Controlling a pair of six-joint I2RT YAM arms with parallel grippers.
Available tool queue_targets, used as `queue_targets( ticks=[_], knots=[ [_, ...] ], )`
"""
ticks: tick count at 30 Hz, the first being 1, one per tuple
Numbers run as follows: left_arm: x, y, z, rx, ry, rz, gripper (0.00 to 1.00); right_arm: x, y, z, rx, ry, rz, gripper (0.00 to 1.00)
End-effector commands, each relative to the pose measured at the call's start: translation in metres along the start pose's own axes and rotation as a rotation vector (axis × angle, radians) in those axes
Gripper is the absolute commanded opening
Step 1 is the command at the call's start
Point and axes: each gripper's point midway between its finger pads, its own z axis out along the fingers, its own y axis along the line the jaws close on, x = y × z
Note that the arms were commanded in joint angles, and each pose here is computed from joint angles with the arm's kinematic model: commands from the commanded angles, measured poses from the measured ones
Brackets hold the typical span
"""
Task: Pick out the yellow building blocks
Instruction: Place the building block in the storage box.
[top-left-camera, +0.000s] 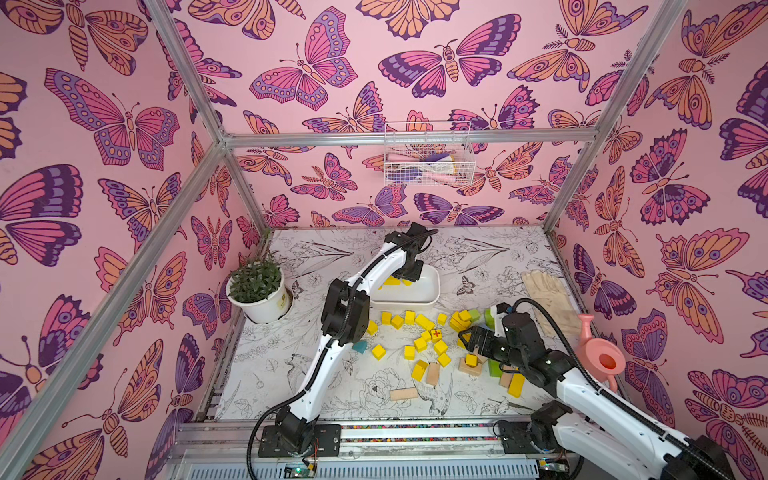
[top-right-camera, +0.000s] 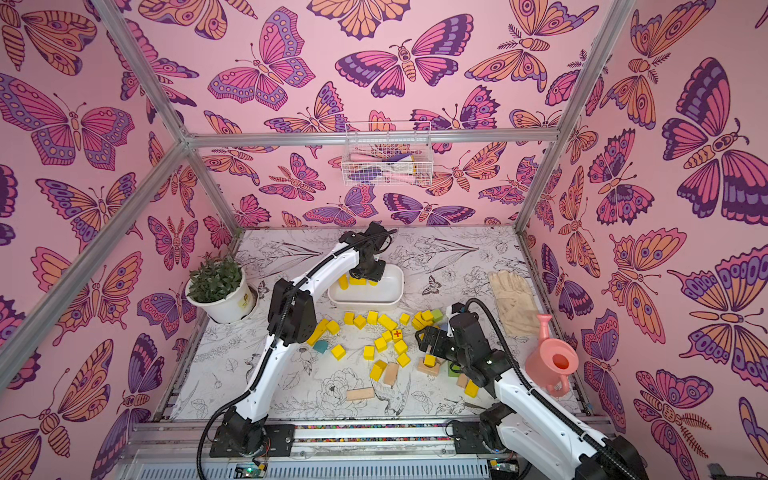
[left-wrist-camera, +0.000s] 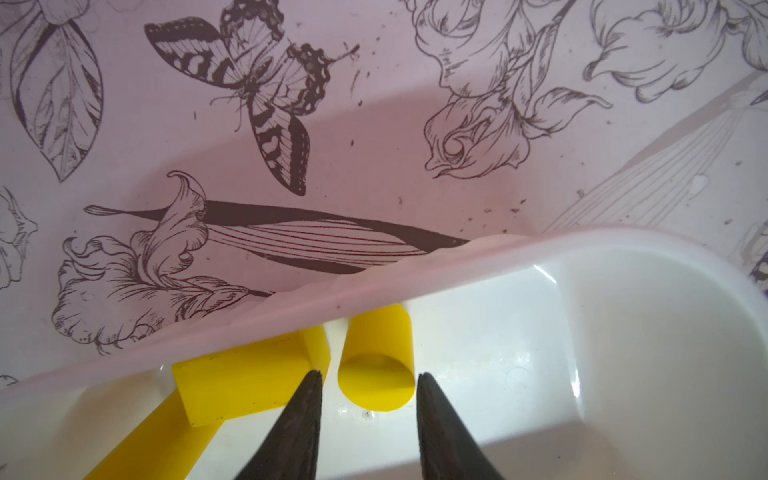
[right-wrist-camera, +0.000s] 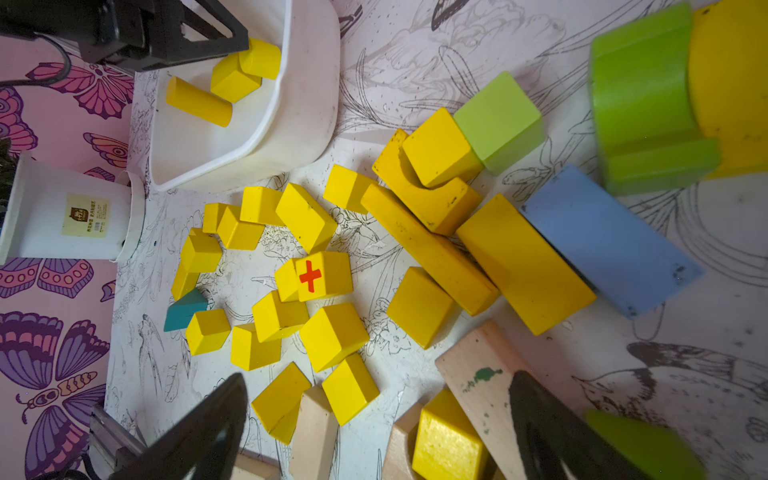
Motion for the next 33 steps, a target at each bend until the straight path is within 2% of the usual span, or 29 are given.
queue_targets(
  ticks=[1,6,11,16,20,25,29,33],
  knots=[
    [0.003,0.004,0.001,-0.030,0.017,0.014,0.42,0.000,-0.001,0.001,0.004,0.001,-0.005,0.98],
    [0.001,0.002,-0.014,-0.017,-0.001,0.013,0.41,-0.001,-0.002,0.000,0.010,-0.002,-0.005,0.98],
    [0.002,-0.007,-0.054,-0.008,-0.046,0.020,0.40,-0.001,-0.004,-0.001,0.018,-0.005,0.000,0.98],
    [0.020,-0.013,-0.090,0.018,-0.078,0.011,0.40,-0.001,-0.005,0.000,0.027,-0.002,0.007,0.98],
    [0.048,-0.010,-0.115,0.059,-0.128,-0.028,0.40,0.000,-0.007,0.000,0.034,0.002,0.013,0.98],
    [0.098,0.004,-0.130,0.097,-0.188,-0.087,0.40,0.001,-0.008,0.000,0.041,0.006,0.017,0.98],
    [0.143,0.022,-0.127,0.096,-0.239,-0.131,0.41,0.002,-0.009,0.002,0.045,0.013,0.021,0.98],
    [0.174,0.030,-0.119,0.119,-0.276,-0.155,0.41,0.004,-0.005,0.005,0.034,0.039,0.016,0.94]
  ],
)
